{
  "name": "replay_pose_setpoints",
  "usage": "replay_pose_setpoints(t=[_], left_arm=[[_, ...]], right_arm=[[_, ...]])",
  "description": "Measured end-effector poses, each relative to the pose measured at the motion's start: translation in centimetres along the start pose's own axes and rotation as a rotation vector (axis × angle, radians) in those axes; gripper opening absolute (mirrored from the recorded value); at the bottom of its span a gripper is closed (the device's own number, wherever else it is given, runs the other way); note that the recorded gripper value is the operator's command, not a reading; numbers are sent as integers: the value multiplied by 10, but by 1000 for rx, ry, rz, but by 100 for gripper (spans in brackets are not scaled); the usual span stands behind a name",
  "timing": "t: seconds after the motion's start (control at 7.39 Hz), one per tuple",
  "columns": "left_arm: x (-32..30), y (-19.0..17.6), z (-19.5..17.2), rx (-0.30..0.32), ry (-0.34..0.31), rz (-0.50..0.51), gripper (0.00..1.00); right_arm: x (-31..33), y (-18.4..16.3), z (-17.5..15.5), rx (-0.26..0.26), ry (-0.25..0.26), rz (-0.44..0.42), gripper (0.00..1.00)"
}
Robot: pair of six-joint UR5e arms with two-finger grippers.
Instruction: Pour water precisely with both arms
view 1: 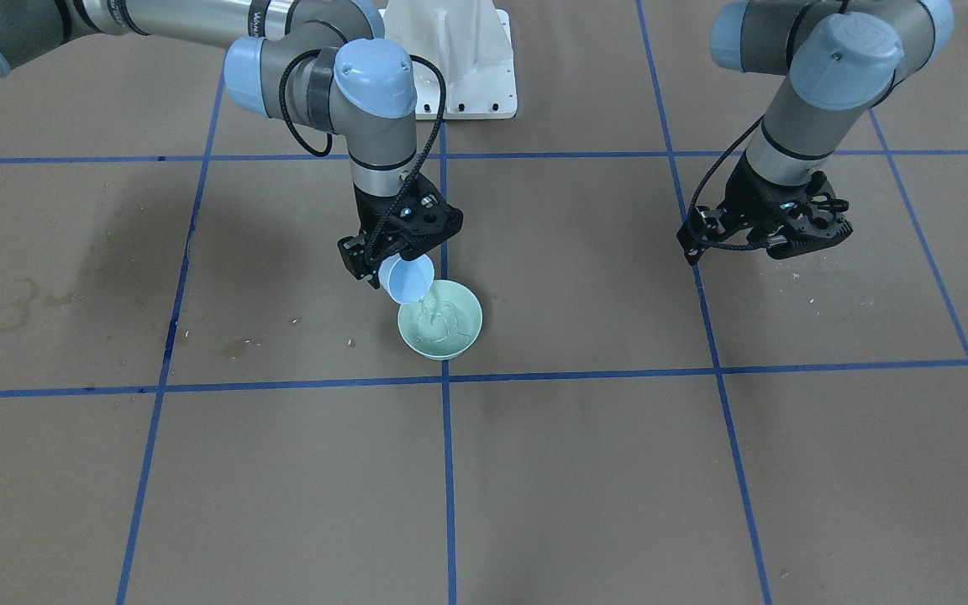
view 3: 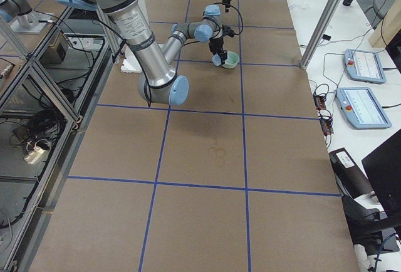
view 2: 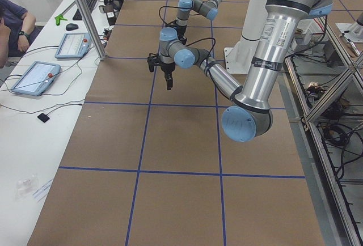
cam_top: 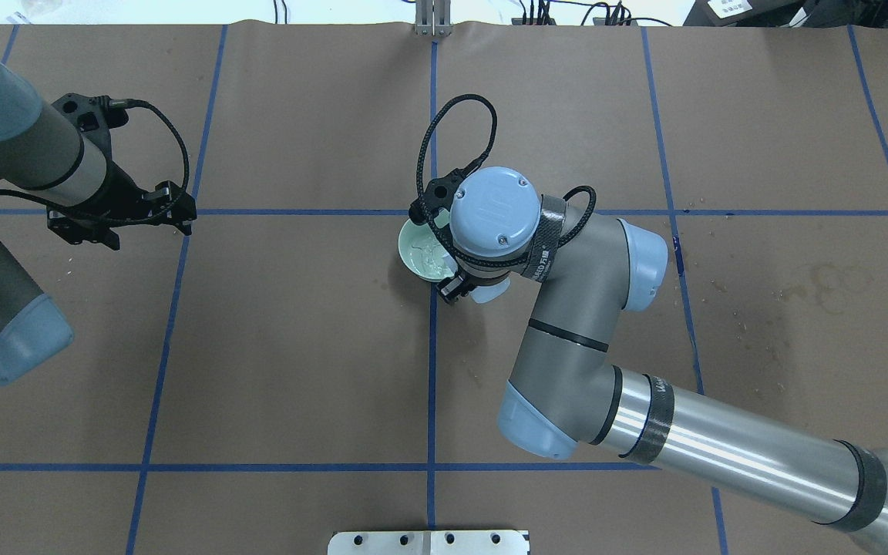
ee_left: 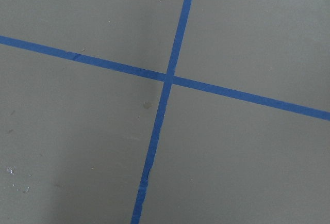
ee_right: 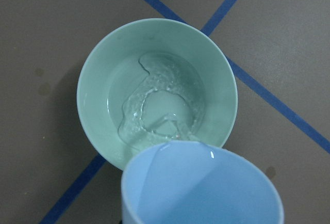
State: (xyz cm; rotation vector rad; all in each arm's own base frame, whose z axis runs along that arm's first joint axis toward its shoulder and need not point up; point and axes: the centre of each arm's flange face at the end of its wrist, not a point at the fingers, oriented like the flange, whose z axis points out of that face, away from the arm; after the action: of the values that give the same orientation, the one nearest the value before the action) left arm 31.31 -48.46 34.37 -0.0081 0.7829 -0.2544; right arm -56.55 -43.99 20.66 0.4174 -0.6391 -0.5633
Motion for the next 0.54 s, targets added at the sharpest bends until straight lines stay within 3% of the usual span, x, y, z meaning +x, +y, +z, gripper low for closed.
replay_pose_setpoints(t=[0.54], left_arm=[[-1,0,0,0,0,-2,100]], right_arm=[[-11,-14,-4,-46,12,-9,0]])
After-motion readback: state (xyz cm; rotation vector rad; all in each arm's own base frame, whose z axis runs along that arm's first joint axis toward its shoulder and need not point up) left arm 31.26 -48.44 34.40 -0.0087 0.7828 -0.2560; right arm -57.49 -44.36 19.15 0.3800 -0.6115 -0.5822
